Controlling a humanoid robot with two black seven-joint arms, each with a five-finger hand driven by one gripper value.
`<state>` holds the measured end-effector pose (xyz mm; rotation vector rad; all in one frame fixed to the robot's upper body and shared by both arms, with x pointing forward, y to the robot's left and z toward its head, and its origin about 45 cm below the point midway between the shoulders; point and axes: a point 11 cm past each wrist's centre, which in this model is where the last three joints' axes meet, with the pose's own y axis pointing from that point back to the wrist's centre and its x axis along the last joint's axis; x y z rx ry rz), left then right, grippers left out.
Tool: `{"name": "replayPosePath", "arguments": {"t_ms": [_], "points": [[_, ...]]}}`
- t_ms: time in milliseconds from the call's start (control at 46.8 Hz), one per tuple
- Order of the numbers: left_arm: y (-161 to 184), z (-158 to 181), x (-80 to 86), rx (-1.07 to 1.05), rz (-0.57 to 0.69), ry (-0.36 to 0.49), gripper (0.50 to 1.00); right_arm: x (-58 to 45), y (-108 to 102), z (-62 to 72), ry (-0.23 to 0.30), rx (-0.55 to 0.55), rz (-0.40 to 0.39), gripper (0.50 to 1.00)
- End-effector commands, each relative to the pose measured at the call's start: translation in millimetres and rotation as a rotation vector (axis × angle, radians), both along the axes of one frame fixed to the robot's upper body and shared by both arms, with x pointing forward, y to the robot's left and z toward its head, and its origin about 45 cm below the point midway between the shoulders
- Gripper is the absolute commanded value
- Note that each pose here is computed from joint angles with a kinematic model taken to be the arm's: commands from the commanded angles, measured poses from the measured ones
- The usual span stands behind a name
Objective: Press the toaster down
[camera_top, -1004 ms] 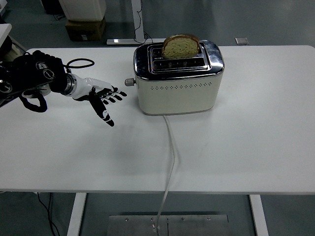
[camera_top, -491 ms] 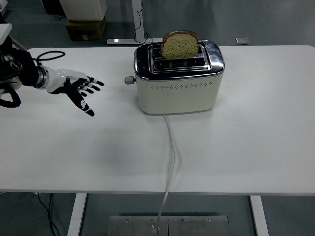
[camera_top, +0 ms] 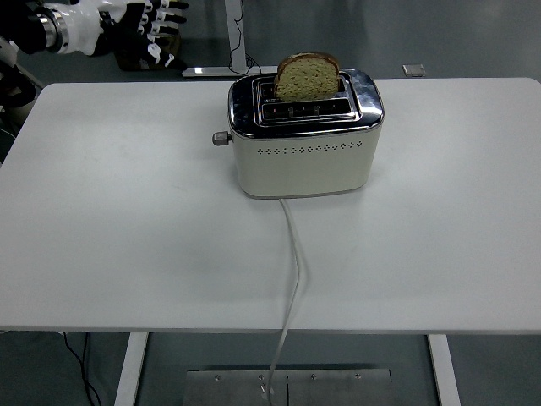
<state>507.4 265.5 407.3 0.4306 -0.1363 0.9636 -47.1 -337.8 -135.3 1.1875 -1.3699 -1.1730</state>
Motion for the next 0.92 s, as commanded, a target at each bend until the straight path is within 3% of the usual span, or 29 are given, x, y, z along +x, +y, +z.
{"name": "replayPosePath", "arguments": {"t_ms": [0, 150, 321, 534, 748, 897], "points": [[5.8, 7.1, 7.1, -0.13, 0.041, -0.038, 1.0, -0.1, 0.0, 0.0, 0.0, 0.0, 0.0, 1.0], [19.9, 15.7, 18.4, -0.335, 0.148, -0.103, 1.0, -0.1, 0.0, 0.0, 0.0, 0.0, 0.0, 1.0], [37.4, 8.8, 22.0, -0.551, 0.243, -0.075, 1.0, -0.1, 0.0, 0.0, 0.0, 0.0, 0.0, 1.0], [75.5, -35.0, 17.6, -0.715, 0.379, -0.009, 1.0, -0.2, 0.1, 0.0, 0.001, 0.0, 0.002, 1.0], [96.6, -83.3, 8.9, -0.751, 0.474, 0.051, 1.0, -0.2, 0.1, 0.0, 0.001, 0.0, 0.002, 1.0], [97.8, -97.8, 5.6, -0.753, 0.49, 0.074, 1.0, 0.1, 0.0, 0.0, -0.001, 0.0, 0.0, 1.0]]}}
